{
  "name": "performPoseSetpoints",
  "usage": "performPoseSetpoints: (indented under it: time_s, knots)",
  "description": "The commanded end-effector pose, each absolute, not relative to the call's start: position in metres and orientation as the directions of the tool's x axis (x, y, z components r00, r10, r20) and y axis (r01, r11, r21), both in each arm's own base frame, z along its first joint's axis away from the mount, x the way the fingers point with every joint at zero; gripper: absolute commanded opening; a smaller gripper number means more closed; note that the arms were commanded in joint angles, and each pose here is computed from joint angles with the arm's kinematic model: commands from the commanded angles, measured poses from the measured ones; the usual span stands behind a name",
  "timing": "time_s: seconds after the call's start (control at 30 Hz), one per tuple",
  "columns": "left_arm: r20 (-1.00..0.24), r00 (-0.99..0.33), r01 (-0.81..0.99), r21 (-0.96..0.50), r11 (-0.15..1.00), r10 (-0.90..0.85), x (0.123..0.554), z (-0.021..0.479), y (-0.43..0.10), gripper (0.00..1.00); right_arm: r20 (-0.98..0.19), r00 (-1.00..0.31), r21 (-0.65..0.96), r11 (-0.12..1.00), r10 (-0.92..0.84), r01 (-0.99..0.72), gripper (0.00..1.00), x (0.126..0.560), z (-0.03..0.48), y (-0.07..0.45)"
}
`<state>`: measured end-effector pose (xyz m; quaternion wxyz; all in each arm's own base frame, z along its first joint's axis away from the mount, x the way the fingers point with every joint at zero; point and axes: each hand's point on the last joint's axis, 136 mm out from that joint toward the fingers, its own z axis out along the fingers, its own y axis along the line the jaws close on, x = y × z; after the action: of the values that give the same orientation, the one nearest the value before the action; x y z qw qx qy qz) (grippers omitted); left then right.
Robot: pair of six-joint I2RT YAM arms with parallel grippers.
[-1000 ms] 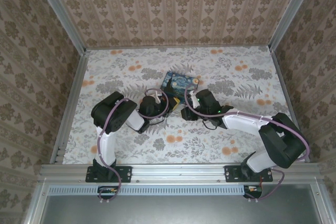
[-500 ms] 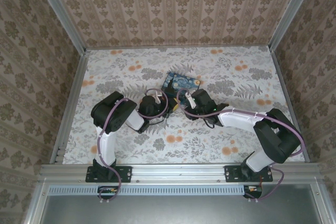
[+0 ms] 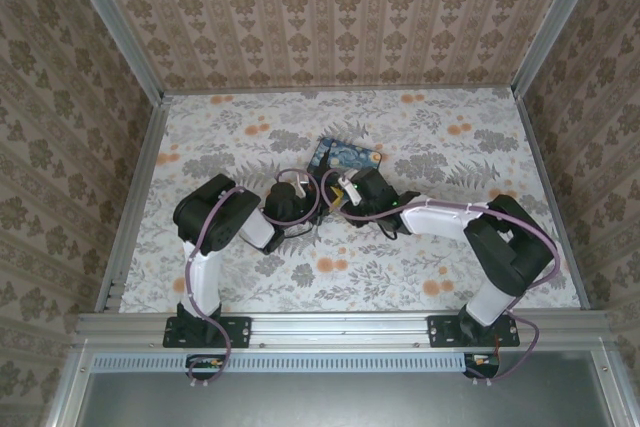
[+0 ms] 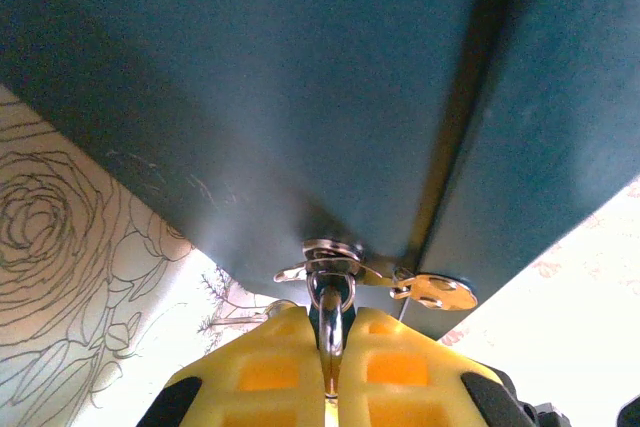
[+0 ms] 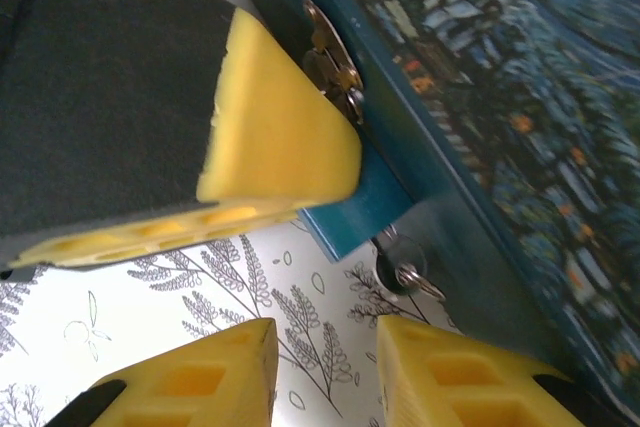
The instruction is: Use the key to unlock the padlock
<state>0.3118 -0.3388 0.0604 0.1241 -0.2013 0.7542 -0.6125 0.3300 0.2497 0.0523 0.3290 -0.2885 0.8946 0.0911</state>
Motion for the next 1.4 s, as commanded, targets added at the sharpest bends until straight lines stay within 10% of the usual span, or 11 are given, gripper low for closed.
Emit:
performPoseSetpoints:
  time_s: [0.0, 0.77, 1.2, 1.37]
  knots:
    - [0.069, -0.902, -0.145, -0.978, 0.149, -0.427, 0.305, 0.068, -0.339, 0.0, -0.638, -0.602, -0.086, 0.821, -0.481, -0.565, 0.33, 0.341, 0.055, 0.249]
    - [0.079, -0.912, -0.158, -0.973, 0.168, -0.402, 0.295, 0.057, -0.347, 0.0, -0.677, -0.626, 0.025, 0.839, -0.386, -0.544, 0.0, 0.362, 0.066, 0.274]
    - [0.042, -0.899, -0.147, -0.966, 0.213, -0.435, 0.297, 0.045, -0.336, 0.0, -0.601, -0.799, 0.567, 0.713, 0.016, -0.412, 0.0, 0.358, 0.098, 0.264]
    - [0.036, -0.899, -0.149, -0.962, 0.227, -0.437, 0.298, 0.04, -0.333, 0.0, -0.61, -0.791, 0.57, 0.718, 0.045, -0.399, 0.27, 0.351, 0.109, 0.254]
